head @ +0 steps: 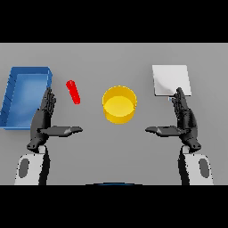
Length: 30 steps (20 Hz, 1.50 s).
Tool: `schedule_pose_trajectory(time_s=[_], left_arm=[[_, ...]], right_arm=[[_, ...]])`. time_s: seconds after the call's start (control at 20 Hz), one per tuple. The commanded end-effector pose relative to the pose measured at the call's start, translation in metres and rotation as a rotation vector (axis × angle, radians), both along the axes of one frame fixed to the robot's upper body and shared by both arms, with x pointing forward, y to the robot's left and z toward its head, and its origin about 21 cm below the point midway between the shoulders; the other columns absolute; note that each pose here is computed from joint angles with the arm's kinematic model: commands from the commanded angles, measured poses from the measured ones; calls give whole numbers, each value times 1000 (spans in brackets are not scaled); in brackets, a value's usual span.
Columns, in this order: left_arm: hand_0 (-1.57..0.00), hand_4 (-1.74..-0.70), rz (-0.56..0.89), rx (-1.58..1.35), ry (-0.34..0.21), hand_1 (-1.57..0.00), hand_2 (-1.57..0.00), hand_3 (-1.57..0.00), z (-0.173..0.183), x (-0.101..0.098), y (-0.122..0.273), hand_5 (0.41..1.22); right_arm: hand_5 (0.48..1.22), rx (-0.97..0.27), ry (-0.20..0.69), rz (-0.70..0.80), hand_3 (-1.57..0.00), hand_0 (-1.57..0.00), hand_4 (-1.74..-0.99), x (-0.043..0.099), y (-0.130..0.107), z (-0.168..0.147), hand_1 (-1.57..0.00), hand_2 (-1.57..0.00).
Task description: Pick up the red beaker and tilt it to pour out 1 green nut into yellow bowl. Pick up the yellow bowl and place it on the metallic measuring scale.
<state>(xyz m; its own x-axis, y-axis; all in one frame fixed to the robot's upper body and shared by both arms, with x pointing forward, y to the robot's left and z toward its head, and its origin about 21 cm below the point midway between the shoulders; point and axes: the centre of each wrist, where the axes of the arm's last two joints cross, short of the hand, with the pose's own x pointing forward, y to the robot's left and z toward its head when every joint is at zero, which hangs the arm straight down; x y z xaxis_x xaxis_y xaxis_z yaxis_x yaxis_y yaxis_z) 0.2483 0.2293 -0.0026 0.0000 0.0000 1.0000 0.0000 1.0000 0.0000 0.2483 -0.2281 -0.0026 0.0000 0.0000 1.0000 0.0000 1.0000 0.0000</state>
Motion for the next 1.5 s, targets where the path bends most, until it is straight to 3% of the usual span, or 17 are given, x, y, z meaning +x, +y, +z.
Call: schedule_pose_trajectory(time_s=[0.0,0.25,0.3,0.4,0.6,0.75,1.0,1.2,1.45], left_arm=[[1,-1093,2,0,1,1,1,1,0,1,1,623],[1,-1093,2,3,10,1,1,1,1,11,10,623],[1,-1093,-12,72,-33,1,1,1,3,0,11,623],[1,-1094,-26,137,-66,1,1,1,8,-15,12,618],[1,-1096,-35,181,-20,1,1,1,10,-16,9,616],[1,-1090,-39,203,2,1,1,1,4,-10,5,612],[1,-1139,-61,227,-28,1,1,1,-4,22,-8,636],[1,-1150,-39,234,-11,1,1,1,-9,51,-9,632],[1,-1180,-43,219,-6,1,1,1,-23,74,-14,635]], right_arm=[[660,1,-1,0,1,1,-1128,-1,1,0,1,1],[660,4,0,7,1,1,-1128,-6,10,-3,1,1],[660,-130,-101,23,1,1,-1128,-17,11,-2,1,1],[664,-260,-166,53,1,1,-1127,-28,20,1,1,1],[659,-313,-160,47,1,1,-1112,-34,22,8,1,1],[653,-283,-162,54,1,1,-1123,-38,24,11,1,1],[653,-258,-137,58,1,1,-1171,-33,25,8,1,1],[664,-240,-155,59,1,1,-1213,-36,21,7,1,1],[668,-248,-160,50,1,1,-1239,-31,23,14,1,1]])
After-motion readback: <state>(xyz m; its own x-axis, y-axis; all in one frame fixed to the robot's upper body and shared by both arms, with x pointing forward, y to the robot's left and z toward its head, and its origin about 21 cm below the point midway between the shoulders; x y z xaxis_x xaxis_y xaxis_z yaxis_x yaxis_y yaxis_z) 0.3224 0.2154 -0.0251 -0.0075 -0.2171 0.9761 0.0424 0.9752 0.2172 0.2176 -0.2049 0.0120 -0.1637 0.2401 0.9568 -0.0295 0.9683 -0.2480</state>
